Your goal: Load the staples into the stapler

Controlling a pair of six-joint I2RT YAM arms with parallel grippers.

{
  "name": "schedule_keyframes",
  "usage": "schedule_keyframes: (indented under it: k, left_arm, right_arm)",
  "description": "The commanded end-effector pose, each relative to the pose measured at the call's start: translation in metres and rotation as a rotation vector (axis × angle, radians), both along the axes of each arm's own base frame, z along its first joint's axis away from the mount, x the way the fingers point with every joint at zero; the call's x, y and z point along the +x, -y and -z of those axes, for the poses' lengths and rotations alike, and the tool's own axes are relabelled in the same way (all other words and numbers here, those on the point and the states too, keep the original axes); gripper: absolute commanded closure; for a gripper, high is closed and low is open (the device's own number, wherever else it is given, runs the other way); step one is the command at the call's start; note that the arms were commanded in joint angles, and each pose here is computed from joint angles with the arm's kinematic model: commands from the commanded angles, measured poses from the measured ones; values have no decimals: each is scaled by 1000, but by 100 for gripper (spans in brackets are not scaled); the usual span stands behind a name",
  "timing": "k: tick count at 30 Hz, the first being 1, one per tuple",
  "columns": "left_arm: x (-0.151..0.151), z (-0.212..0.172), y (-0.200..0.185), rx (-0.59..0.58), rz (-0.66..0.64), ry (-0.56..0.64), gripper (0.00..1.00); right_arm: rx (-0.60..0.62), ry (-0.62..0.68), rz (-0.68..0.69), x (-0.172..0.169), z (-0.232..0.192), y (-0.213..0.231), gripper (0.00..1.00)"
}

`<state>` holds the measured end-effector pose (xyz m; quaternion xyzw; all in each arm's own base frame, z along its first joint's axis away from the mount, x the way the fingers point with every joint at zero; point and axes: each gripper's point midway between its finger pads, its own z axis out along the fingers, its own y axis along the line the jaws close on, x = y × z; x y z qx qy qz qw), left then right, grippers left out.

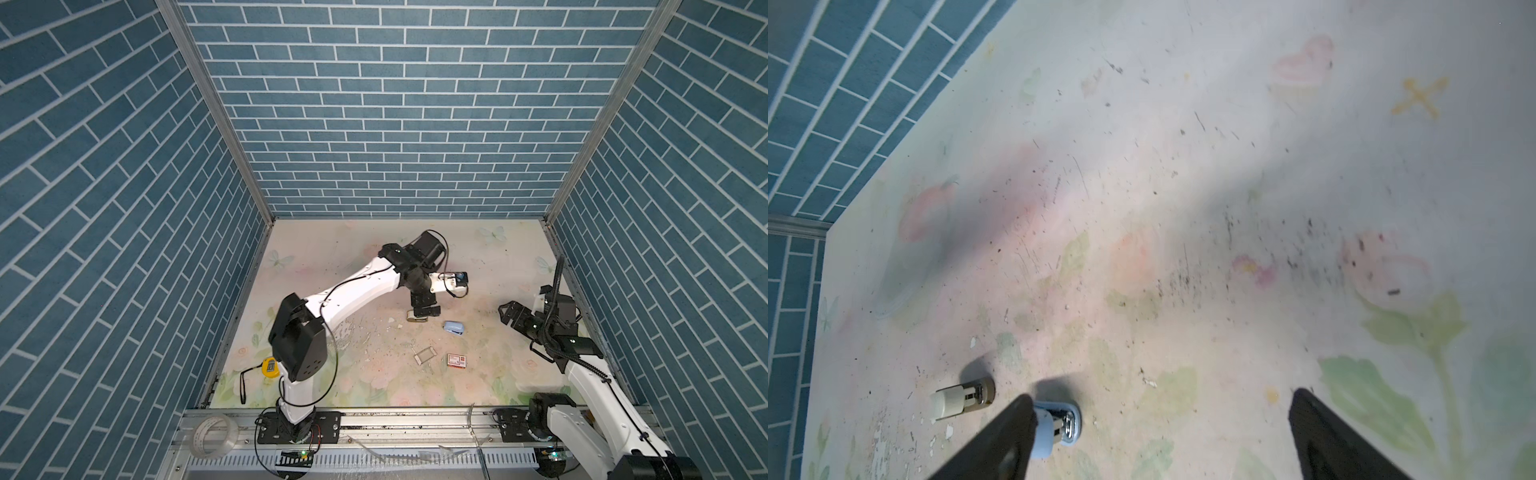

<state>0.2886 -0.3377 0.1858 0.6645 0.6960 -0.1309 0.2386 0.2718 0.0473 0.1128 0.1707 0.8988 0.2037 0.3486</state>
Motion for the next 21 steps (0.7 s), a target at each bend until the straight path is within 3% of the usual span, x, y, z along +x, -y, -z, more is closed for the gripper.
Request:
schedule_keyframes:
  k: [1, 10, 21]
  left_arm:
    - [11, -15, -41, -67, -152, -10, 0]
    - [46, -8, -177, -194, -637, 156, 0]
    - [55, 44, -277, -411, -978, 397, 1]
  right_arm:
    - [-117, 94, -34, 23, -20, 9, 2]
    - [-429, 288, 12, 56, -52, 46, 1]
    - [-547, 414, 143, 84, -10, 79, 1]
